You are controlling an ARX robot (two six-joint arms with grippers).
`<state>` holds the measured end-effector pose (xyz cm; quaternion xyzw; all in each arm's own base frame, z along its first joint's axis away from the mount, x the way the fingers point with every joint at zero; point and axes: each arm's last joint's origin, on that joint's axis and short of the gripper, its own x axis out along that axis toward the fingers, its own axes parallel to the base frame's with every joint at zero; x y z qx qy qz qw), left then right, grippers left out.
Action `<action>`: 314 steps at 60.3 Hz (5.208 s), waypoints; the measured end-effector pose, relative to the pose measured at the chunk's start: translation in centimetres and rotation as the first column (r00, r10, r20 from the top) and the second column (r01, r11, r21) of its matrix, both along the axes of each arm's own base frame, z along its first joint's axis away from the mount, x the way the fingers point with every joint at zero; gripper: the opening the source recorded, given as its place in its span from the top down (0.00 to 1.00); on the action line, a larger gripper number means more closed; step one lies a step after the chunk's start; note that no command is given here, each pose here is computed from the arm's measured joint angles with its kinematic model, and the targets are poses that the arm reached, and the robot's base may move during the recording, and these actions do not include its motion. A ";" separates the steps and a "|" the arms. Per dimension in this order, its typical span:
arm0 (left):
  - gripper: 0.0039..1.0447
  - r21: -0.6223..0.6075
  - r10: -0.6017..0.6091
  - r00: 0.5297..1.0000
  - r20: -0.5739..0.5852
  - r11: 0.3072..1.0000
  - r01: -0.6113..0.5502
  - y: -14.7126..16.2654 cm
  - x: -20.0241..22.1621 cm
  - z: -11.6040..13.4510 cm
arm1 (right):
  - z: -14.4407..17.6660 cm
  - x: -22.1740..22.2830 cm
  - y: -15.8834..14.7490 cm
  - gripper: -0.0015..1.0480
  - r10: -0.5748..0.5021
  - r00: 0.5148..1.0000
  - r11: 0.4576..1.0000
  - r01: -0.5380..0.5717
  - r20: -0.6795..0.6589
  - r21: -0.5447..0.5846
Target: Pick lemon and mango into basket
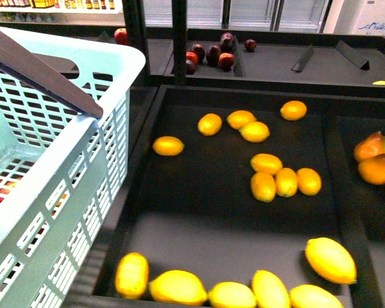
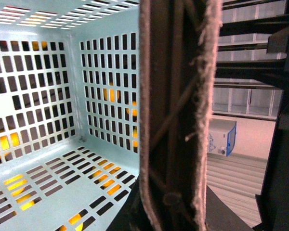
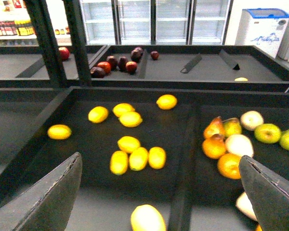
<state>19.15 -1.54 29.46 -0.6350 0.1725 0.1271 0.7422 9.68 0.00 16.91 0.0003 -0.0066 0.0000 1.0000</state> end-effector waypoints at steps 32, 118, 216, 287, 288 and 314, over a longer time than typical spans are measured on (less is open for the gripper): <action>0.95 -0.001 -0.003 1.000 0.003 1.000 0.003 0.0 0.0 0.1 | 0.0 0.0 0.0 0.08 0.007 1.000 1.000 -0.007 -0.002 0.000; 0.95 0.249 -0.721 0.658 -0.217 0.610 0.752 -21.3 11.2 2.3 | 0.0 0.0 0.0 0.08 0.000 1.000 1.000 0.000 -0.001 0.000; 0.95 0.267 -0.718 0.660 -0.219 0.607 0.749 -21.3 11.2 2.3 | -15.1 30.4 -16.0 0.08 -0.285 0.691 0.898 0.434 -0.664 0.066; 0.95 0.267 -0.718 0.660 -0.219 0.607 0.749 -21.3 11.2 2.3 | -22.0 40.7 -16.7 0.08 -0.197 0.631 0.940 0.339 -0.751 0.038; 0.95 0.267 -0.718 0.660 -0.219 0.607 0.749 -21.3 11.2 2.3 | -22.1 40.7 -16.7 0.08 -0.198 0.628 0.940 0.340 -0.753 0.037; 0.95 0.267 -0.718 0.661 -0.219 0.607 0.748 -21.3 11.2 2.3 | -21.8 41.2 -17.1 0.24 -0.214 0.623 0.930 0.365 -0.752 0.038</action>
